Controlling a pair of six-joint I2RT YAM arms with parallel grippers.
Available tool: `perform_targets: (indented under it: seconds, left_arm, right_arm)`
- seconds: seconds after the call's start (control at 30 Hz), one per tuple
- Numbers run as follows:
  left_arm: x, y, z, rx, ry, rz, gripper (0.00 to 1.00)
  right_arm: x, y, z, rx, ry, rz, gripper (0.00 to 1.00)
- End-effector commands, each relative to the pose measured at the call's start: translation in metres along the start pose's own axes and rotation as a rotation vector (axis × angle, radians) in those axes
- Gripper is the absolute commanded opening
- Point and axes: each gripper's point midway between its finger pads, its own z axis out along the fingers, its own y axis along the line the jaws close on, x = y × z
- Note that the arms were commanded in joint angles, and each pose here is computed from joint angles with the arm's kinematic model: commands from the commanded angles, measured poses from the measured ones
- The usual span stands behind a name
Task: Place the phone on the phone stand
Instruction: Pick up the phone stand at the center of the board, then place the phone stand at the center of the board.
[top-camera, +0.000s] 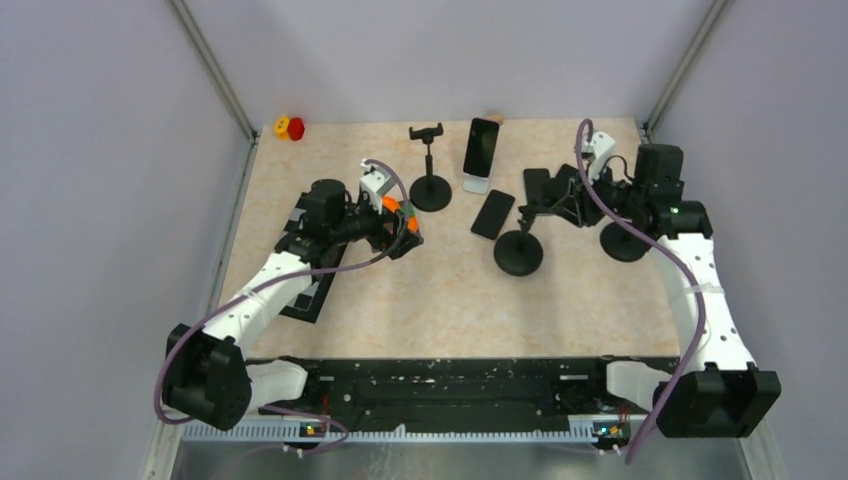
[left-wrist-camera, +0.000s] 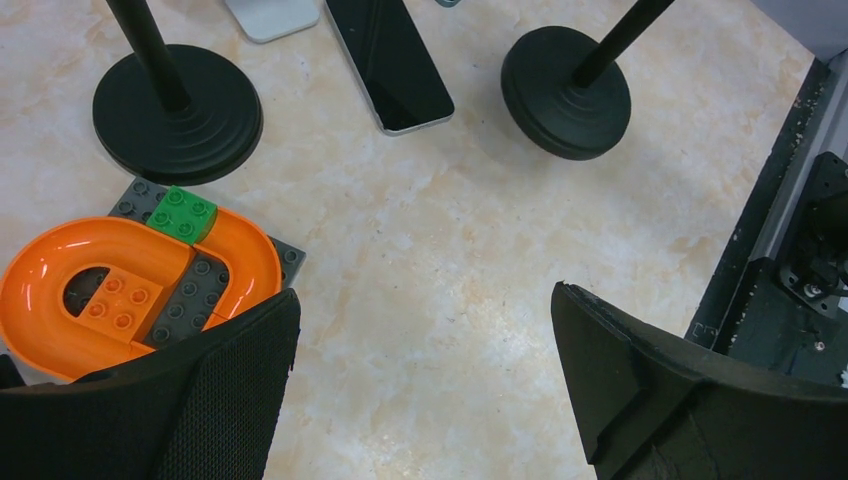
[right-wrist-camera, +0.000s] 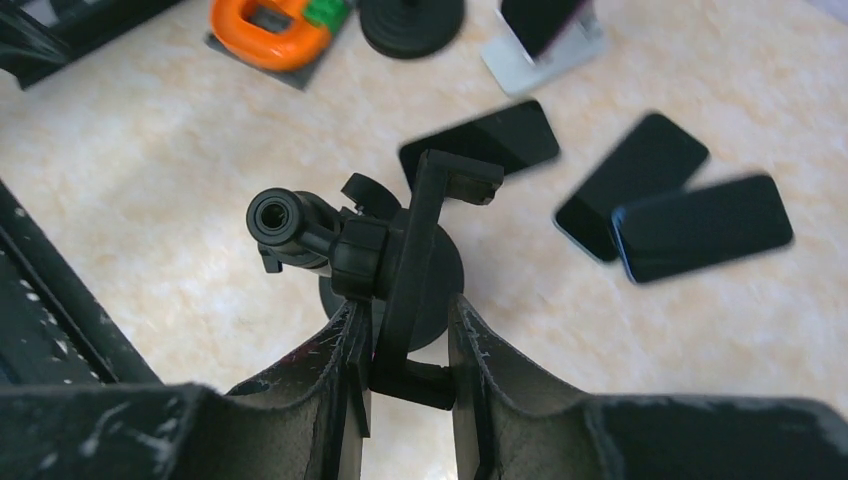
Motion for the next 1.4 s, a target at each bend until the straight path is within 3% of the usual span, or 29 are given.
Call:
perform_targets:
  seconds: [0.0,0.27,0.4,0.73,0.9,1.13,1.37]
  left_arm:
    - [-0.016,0.005,0.003,-0.004,-0.032,0.072,0.99]
    - [-0.011,-0.002,0.007,0.055,-0.064,0.161,0.99]
    - [-0.008,-0.009,0.006,0.089,-0.066,0.197,0.99]
    - [-0.001,-0.036,0.011,0.171,-0.118,0.455,0.99]
    - [-0.012,-0.053,0.018,0.211,-0.135,0.493,0.99]
    - [-0.036,-0.061,0.04,0.126,-0.171,0.487,0.99]
    - [-0.035,-0.058,0.055,0.045,-0.147,0.451,0.99]
  right_arm:
    - [-0.069,0.043,0.02,-0.132,-0.212,-0.052,0.0]
    - [-0.085,0.103,0.068,-0.257,-0.297,-0.102,0.0]
    - [-0.079,0.124,0.089,-0.293,-0.269,-0.099,0.0]
    - [-0.057,0.139,0.109,-0.31,-0.245,-0.058,0.0]
    - [-0.048,0.141,0.109,-0.308,-0.243,-0.07,0.0]
    - [-0.045,0.145,0.108,-0.322,-0.247,-0.073,0.18]
    - [-0.044,0.151,0.101,-0.358,-0.252,-0.097,0.46]
